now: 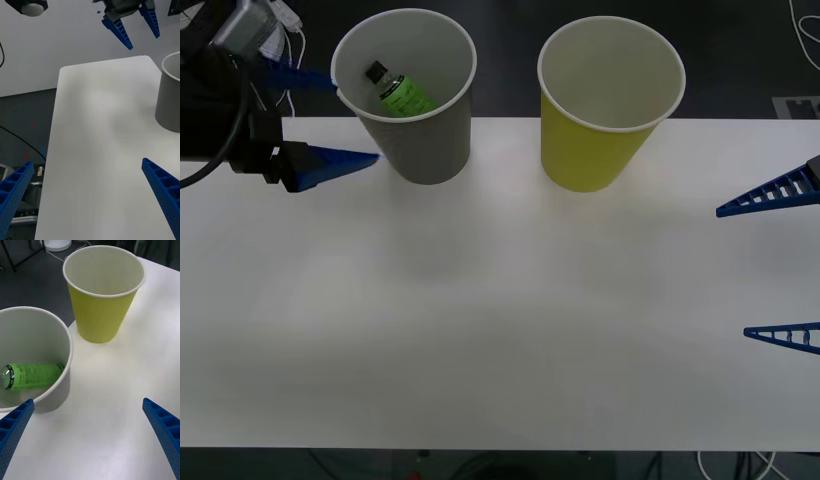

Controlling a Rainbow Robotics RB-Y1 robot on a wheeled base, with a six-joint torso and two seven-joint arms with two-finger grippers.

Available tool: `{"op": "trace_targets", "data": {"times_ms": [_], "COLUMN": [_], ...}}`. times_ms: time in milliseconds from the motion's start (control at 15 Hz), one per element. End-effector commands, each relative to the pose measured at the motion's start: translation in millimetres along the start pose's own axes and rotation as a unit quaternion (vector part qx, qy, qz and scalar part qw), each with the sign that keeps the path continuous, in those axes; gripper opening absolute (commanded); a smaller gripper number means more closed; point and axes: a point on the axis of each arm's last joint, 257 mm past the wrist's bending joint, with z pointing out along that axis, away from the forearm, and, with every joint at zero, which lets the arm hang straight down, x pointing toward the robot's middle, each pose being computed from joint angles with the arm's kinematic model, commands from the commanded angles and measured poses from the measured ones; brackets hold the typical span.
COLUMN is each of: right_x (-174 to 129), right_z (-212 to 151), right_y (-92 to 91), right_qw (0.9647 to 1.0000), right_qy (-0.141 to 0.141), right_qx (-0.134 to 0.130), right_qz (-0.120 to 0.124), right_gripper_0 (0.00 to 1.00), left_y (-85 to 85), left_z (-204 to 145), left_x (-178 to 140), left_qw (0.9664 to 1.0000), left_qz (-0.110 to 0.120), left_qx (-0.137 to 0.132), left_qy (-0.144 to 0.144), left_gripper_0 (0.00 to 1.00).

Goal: Put the can into the green bin and the plastic bottle into the gray bin

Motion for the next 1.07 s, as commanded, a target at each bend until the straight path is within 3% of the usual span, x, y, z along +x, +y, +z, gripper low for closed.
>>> {"op": "trace_targets", "data": {"times_ms": [67, 333, 667, 800, 1067], "right_x": [0.0, 0.0, 0.0, 0.0, 0.0], "right_z": [0.0, 0.0, 0.0, 0.0, 0.0], "right_y": [0.0, 0.0, 0.0, 0.0, 0.0], "right_qw": [1.0, 1.0, 1.0, 1.0, 1.0], "right_qy": [0.0, 0.0, 0.0, 0.0, 0.0], "right_qx": [0.0, 0.0, 0.0, 0.0, 0.0], "right_qz": [0.0, 0.0, 0.0, 0.0, 0.0], "right_gripper_0": [1.0, 1.0, 1.0, 1.0, 1.0], "left_y": [-16.9, -41.7, -55.0, -55.0, -51.1], "left_z": [-3.6, -8.8, -18.6, -26.3, -36.2], "left_x": [9.1, 20.4, 41.9, 52.9, 76.4], "left_qw": [0.9994, 0.996, 0.9896, 0.9844, 0.9752], "left_qz": [0.003, 0.043, 0.088, 0.106, 0.148], "left_qx": [0.032, 0.076, 0.107, 0.133, 0.158], "left_qy": [-0.014, -0.023, -0.038, -0.046, -0.046], "left_gripper_0": [1.0, 1.0, 1.0, 1.0, 1.0]}}
